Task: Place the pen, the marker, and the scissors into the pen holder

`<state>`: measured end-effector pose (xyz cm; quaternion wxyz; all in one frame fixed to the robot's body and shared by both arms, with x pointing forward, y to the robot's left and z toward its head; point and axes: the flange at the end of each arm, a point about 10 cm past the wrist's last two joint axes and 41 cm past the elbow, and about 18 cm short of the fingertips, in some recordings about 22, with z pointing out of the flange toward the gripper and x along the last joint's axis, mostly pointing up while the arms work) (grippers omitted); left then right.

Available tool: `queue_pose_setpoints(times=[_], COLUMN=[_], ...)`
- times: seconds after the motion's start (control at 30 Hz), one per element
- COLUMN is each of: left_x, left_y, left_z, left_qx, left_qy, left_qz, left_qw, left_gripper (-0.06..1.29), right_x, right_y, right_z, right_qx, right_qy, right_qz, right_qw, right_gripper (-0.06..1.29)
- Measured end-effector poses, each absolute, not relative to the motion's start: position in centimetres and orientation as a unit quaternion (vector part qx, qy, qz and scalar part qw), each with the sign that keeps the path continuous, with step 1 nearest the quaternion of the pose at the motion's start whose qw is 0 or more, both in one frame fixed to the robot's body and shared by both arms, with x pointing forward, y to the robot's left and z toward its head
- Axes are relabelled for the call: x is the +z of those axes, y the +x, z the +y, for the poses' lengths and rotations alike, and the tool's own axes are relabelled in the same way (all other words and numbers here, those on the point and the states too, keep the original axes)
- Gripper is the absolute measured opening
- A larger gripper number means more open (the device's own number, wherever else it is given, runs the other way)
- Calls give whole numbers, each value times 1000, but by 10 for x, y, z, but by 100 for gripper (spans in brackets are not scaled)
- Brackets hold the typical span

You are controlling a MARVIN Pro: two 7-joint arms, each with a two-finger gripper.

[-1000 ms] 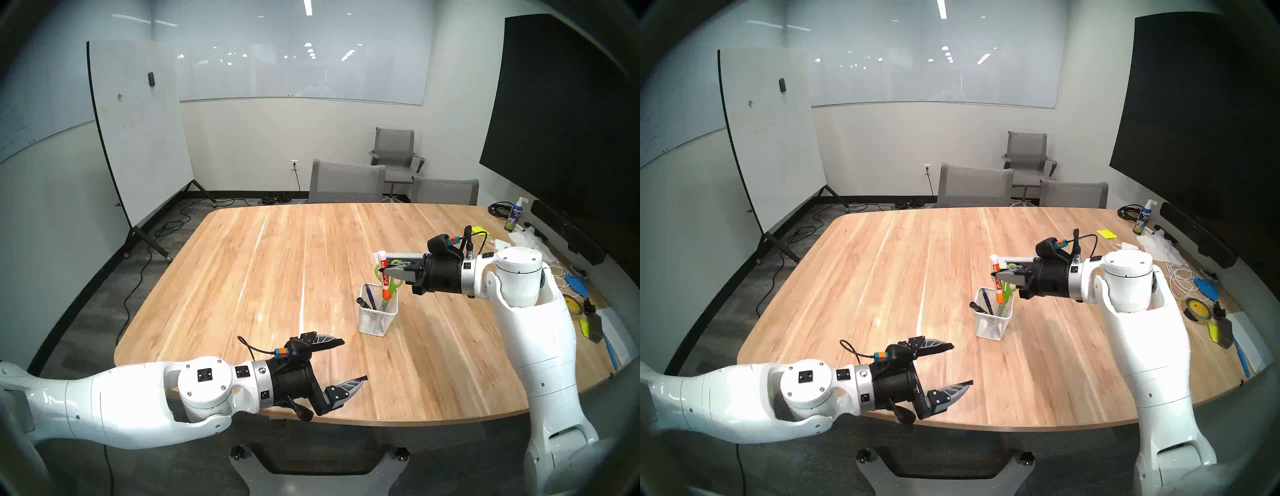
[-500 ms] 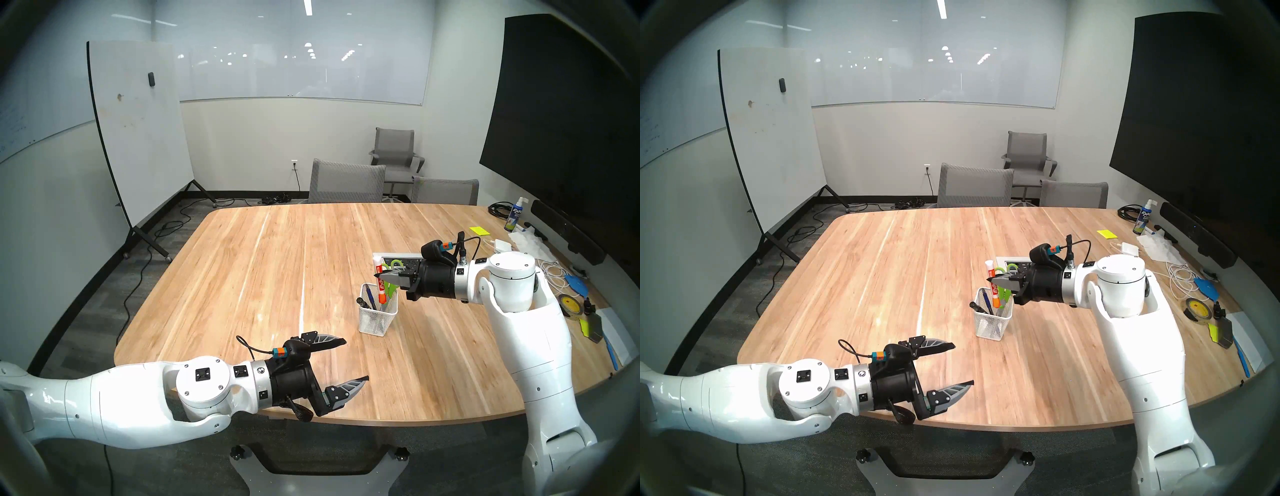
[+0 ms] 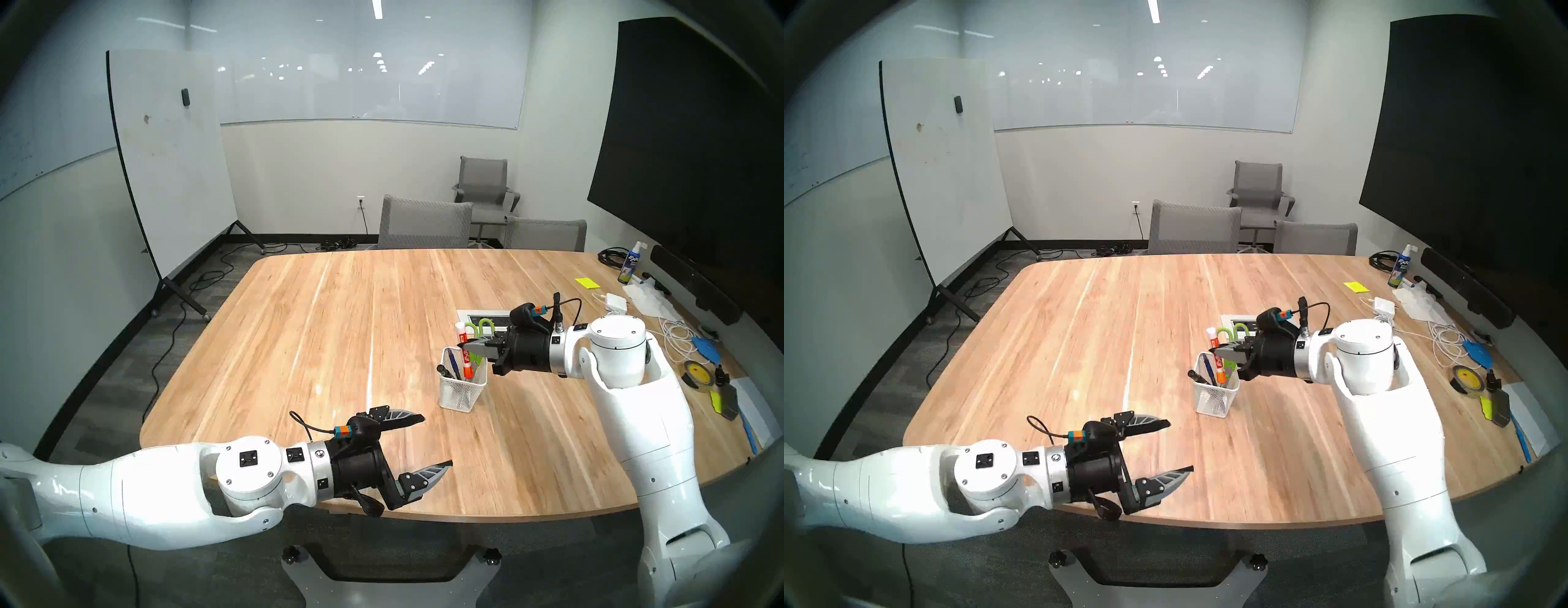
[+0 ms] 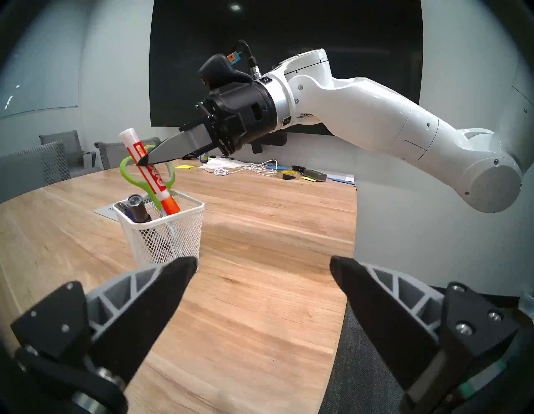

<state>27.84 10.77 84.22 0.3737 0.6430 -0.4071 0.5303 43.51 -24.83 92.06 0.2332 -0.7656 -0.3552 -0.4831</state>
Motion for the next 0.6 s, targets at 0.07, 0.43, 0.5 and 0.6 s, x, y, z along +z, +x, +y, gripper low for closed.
queue_pose_setpoints(times=[0.07,0.43,0.5,0.6], left_x=[842,842,842,842], left_y=[278,279,279,279], left_z=[108,108,108,108], left_qx=[530,531,531,531], left_qy=[643,643,643,643], left_qz=[-407,-406,-406,-406], left_qw=[374,373,373,372], left_gripper=[124,124,124,124], right_x=[919,912,911,908], right_y=[436,435,435,434], right_z=[-249,-250,-250,-249], right_qx=[-483,-480,-480,-478], right_qy=[-767,-770,-770,-771], right_qz=[-354,-352,-353,-354], right_qw=[232,229,229,229], right_gripper=[-1,-1,-1,-1])
